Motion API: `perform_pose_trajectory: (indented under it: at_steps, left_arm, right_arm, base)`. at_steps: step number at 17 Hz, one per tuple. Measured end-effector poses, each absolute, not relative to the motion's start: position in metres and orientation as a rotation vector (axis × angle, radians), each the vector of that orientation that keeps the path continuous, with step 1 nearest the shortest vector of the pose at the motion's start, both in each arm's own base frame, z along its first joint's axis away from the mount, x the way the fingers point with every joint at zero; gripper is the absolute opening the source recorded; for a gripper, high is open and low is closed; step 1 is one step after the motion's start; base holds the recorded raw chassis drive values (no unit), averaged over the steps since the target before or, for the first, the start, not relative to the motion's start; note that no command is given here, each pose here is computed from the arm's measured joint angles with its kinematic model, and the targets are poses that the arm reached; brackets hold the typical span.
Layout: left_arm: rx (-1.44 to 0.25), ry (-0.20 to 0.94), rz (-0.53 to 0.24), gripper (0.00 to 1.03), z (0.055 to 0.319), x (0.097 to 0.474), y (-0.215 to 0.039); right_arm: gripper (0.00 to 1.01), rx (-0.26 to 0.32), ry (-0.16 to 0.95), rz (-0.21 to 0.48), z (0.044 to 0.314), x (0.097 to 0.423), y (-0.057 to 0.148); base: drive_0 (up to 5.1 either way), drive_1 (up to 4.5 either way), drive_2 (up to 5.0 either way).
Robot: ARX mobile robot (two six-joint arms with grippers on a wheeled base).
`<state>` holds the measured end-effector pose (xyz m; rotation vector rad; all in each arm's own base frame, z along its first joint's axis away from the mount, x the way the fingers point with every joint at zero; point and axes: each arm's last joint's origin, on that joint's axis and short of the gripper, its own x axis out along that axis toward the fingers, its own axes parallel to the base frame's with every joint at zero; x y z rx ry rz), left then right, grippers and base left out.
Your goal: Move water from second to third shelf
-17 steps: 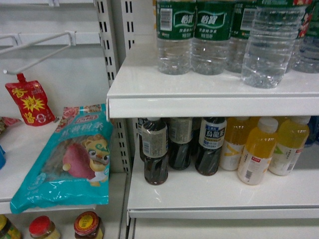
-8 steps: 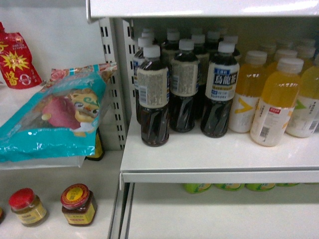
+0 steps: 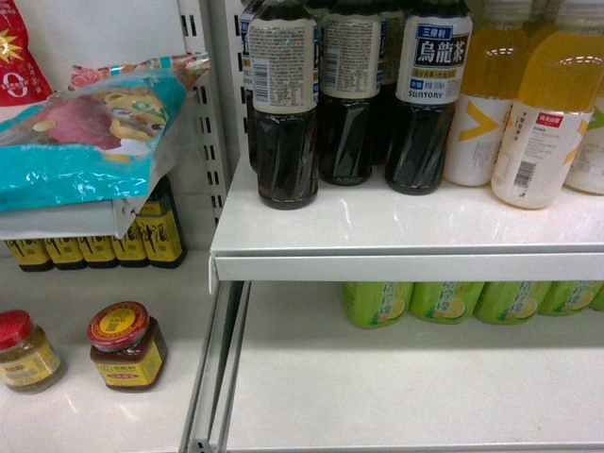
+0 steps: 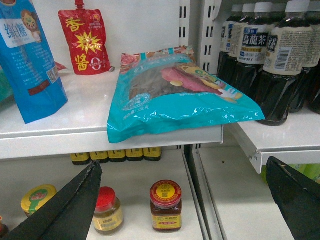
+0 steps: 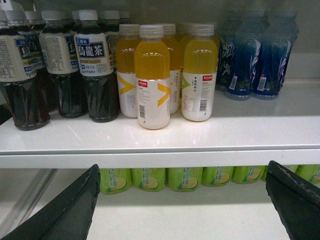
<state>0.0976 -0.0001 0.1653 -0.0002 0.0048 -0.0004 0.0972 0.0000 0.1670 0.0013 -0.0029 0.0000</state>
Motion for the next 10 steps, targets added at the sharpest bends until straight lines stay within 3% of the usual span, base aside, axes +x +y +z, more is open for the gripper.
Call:
perform_pose_trajectory:
  at_steps: [10]
  left_arm:
    - [0.000,0.004,0.000,0.98,0.1654,0.0976,-0.0001]
  right_arm:
    - [0.98,0.001,-0.004,0.000,0.1671,0.0972,0.0000]
  base:
    - [0.0,0.00,0.0]
